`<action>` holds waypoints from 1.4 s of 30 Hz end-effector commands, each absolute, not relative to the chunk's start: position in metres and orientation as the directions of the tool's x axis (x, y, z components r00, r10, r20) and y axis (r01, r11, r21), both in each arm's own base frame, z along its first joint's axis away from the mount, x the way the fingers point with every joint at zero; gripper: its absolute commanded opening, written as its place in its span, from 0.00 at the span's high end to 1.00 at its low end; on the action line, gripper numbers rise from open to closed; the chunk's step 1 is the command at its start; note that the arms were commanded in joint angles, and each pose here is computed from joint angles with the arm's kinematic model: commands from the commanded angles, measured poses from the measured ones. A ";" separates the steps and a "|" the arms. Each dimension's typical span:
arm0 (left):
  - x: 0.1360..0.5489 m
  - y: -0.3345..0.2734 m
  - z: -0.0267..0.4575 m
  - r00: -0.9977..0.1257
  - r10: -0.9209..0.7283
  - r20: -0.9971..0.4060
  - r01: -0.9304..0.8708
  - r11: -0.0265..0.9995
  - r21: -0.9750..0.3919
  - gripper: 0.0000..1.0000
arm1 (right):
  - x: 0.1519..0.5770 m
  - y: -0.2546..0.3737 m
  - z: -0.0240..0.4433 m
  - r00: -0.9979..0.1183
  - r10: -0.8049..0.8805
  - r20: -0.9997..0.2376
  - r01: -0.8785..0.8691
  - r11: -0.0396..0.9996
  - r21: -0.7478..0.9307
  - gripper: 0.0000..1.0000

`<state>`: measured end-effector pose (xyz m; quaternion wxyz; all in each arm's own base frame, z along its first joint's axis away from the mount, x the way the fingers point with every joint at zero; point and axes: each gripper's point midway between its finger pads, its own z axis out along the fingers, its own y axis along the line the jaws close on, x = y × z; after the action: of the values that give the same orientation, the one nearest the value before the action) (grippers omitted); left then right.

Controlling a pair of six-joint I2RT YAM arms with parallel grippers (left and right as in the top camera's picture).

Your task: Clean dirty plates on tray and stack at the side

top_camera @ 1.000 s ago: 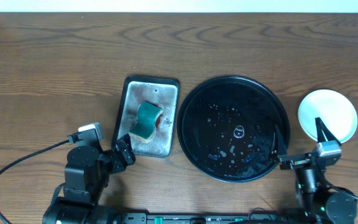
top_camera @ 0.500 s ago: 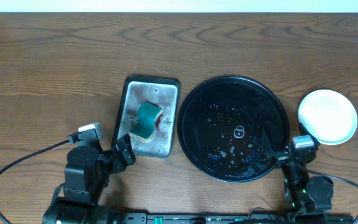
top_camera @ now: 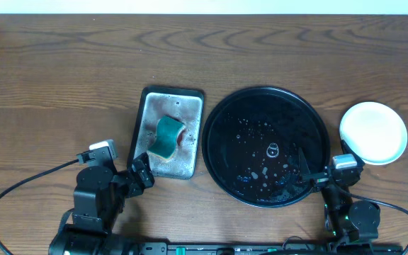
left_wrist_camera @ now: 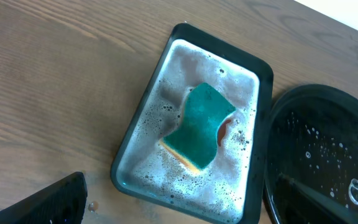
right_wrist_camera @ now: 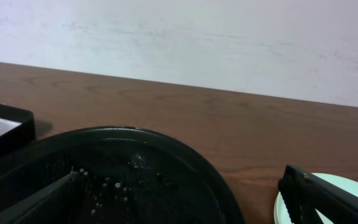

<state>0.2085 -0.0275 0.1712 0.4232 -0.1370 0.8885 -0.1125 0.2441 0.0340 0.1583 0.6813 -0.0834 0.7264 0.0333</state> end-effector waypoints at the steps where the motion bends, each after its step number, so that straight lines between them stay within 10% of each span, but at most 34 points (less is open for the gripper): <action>1: 0.208 -0.027 0.169 -0.607 -0.329 -0.724 -0.144 0.941 -0.307 0.04 | 0.244 0.031 0.158 -0.056 -0.091 -0.994 -0.156 0.984 -0.081 0.01; 20: 0.202 -0.020 0.163 -0.611 -0.304 -0.731 -0.158 0.951 -0.264 0.04 | 0.244 0.031 0.158 -0.056 -0.091 -0.994 -0.156 0.984 -0.081 0.01; 42: 0.243 -0.022 0.194 0.034 -0.136 -0.990 0.117 0.984 -0.131 0.04 | 0.244 0.031 0.158 -0.056 -0.091 -0.994 -0.156 0.984 -0.081 0.01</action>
<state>0.2424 -0.0204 0.1909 0.6981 -0.0529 0.7034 -0.1229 0.2441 0.0339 0.1582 0.6813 -0.0844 0.7265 0.0321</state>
